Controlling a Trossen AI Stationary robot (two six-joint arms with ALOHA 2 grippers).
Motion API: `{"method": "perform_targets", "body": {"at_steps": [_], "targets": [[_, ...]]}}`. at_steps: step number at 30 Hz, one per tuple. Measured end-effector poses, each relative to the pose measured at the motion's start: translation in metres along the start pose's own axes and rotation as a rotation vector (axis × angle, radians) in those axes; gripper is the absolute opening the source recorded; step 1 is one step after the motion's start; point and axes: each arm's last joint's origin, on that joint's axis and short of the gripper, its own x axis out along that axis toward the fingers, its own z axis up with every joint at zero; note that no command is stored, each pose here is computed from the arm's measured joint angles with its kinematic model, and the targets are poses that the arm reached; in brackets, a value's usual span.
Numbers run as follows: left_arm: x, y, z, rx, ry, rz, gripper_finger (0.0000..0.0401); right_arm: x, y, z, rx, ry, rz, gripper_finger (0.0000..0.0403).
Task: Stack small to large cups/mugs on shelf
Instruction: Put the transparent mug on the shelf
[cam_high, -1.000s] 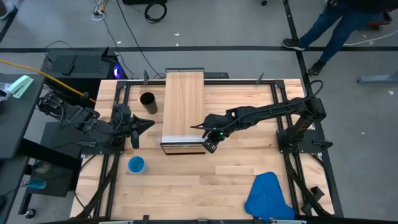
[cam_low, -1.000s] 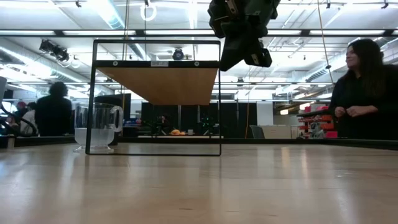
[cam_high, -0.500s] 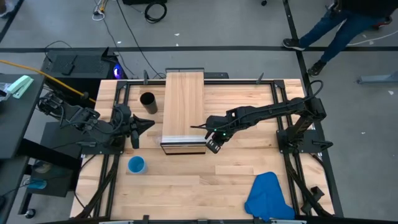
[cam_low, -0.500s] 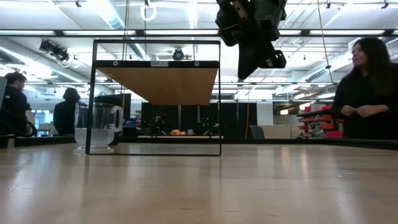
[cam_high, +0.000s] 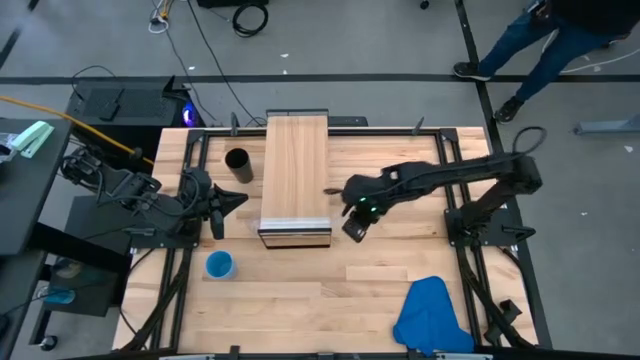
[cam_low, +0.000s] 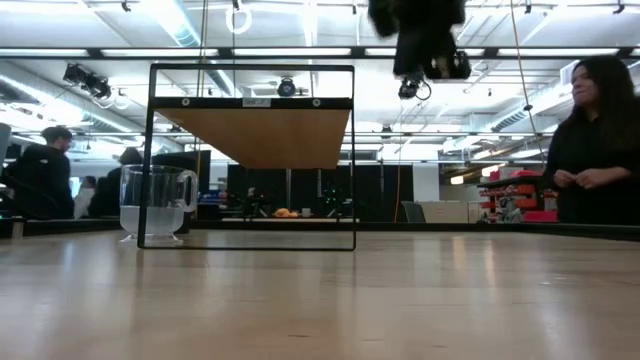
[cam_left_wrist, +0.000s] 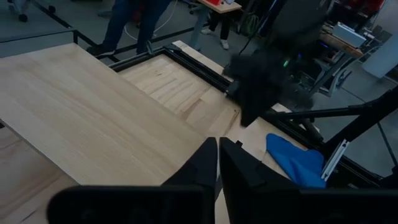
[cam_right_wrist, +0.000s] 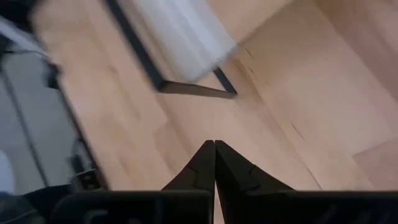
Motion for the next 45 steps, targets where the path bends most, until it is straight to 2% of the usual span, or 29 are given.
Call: {"method": "perform_targets", "body": {"at_steps": [6,14,18,21,23,29,34,40,45], "targets": [[0.000,0.000,0.000,0.001,0.000,0.000,0.0028,-0.069,0.001,-0.014,-0.060,-0.173,0.124,0.0012],[0.000,0.000,0.001,-0.005,-0.005,-0.005,0.0016,-0.163,-0.012,-0.045,-0.146,-0.533,0.252,0.0012],[0.000,-0.001,0.001,-0.008,-0.007,-0.006,0.0020,-0.195,-0.020,-0.061,-0.192,-0.640,0.330,0.0013],[-0.001,0.000,0.001,-0.008,-0.016,0.000,0.0025,-0.210,-0.027,-0.071,-0.145,-0.690,0.364,0.0015],[-0.001,0.000,0.002,-0.010,-0.033,0.014,0.0027,-0.218,-0.027,-0.074,-0.159,-0.741,0.382,0.0016],[-0.003,0.002,0.006,-0.029,-0.095,0.053,0.0026,-0.230,-0.012,-0.076,-0.333,-0.859,0.497,0.0017],[-0.011,0.005,0.012,-0.020,-0.121,0.023,0.0017,-0.230,-0.002,-0.081,-0.421,-0.865,0.542,0.0015],[-0.026,0.016,0.018,0.010,-0.157,0.017,0.0016,-0.216,-0.005,-0.091,-0.423,-0.934,0.611,0.0017],[-0.041,0.034,0.019,-0.019,-0.171,0.039,0.0025,-0.191,-0.025,-0.104,-0.381,-0.952,0.675,0.0014]]}}
